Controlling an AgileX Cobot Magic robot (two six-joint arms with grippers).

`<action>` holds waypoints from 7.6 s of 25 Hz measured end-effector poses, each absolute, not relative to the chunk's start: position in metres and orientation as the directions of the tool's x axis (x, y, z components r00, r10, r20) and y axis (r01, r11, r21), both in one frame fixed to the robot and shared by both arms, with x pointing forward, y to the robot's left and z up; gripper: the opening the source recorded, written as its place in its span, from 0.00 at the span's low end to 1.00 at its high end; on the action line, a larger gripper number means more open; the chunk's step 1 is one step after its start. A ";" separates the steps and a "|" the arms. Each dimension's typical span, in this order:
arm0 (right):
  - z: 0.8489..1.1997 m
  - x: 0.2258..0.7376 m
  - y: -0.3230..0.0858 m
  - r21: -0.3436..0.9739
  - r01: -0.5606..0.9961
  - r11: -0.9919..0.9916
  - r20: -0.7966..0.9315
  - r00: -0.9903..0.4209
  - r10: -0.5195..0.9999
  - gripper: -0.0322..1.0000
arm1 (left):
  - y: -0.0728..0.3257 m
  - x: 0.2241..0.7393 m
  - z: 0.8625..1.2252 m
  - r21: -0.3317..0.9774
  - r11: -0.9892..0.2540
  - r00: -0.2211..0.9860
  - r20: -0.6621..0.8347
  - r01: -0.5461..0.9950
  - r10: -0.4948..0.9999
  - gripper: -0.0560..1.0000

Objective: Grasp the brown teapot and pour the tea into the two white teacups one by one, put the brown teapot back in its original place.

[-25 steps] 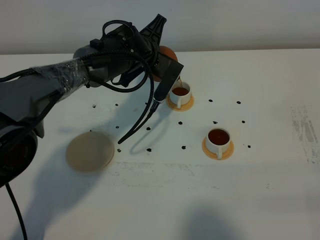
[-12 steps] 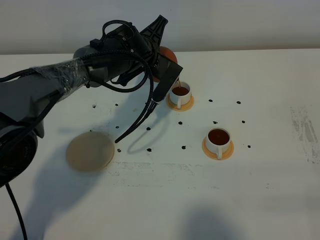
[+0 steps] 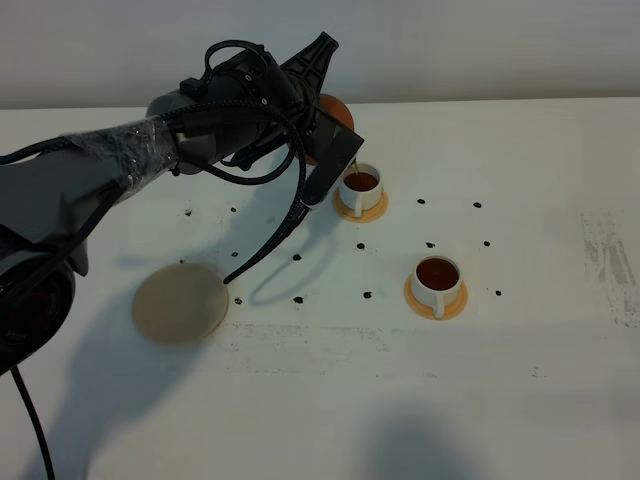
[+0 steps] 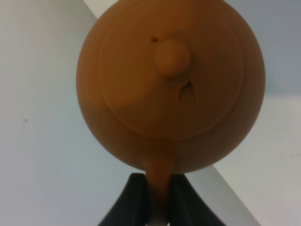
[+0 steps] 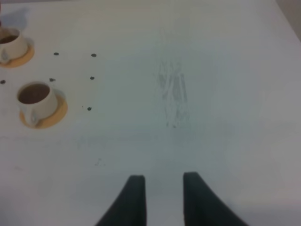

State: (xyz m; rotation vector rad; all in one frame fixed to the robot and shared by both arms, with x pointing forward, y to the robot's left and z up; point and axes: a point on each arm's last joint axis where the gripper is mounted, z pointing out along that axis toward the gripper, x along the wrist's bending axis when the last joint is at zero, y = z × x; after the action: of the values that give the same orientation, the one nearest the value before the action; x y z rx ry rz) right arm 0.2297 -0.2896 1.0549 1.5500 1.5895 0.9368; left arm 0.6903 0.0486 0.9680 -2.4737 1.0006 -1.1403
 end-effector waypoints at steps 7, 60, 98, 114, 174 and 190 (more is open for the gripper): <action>1.055 0.230 -0.290 0.877 0.480 0.015 -0.005 -0.022 1.000 0.25 | 0.049 0.690 0.968 -0.501 -0.699 0.434 0.552 -0.511 -0.712 0.14; 1.055 0.230 -0.290 0.877 0.480 0.015 -0.005 -0.022 1.000 0.25 | 0.077 0.668 0.995 0.093 -0.995 0.861 0.502 0.032 0.075 0.14; 1.055 0.230 -0.290 0.877 0.480 0.015 -0.005 -0.022 1.000 0.24 | 0.109 0.677 0.973 0.362 -0.677 0.684 0.133 0.640 0.717 0.14; 1.055 0.230 -0.290 0.877 0.480 0.015 -0.005 -0.022 1.000 0.25 | 0.167 0.576 0.994 0.411 -0.572 0.592 0.090 0.710 0.801 0.14; 1.055 0.230 -0.290 0.877 0.480 0.015 -0.004 -0.022 1.000 0.24 | 0.230 0.488 0.944 0.382 -0.351 0.380 -0.002 0.855 0.925 0.50; 1.055 0.230 -0.290 0.877 0.480 0.015 -0.004 -0.022 1.000 0.24 | 0.306 0.395 1.050 0.445 -0.116 0.098 0.064 0.888 0.993 0.45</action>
State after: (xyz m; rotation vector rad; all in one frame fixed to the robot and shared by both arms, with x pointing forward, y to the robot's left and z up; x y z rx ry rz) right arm 0.2297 -0.2896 1.0549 1.5502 1.5893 0.9370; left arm 0.3950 0.3059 1.0496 -2.5253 -2.2537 -0.6145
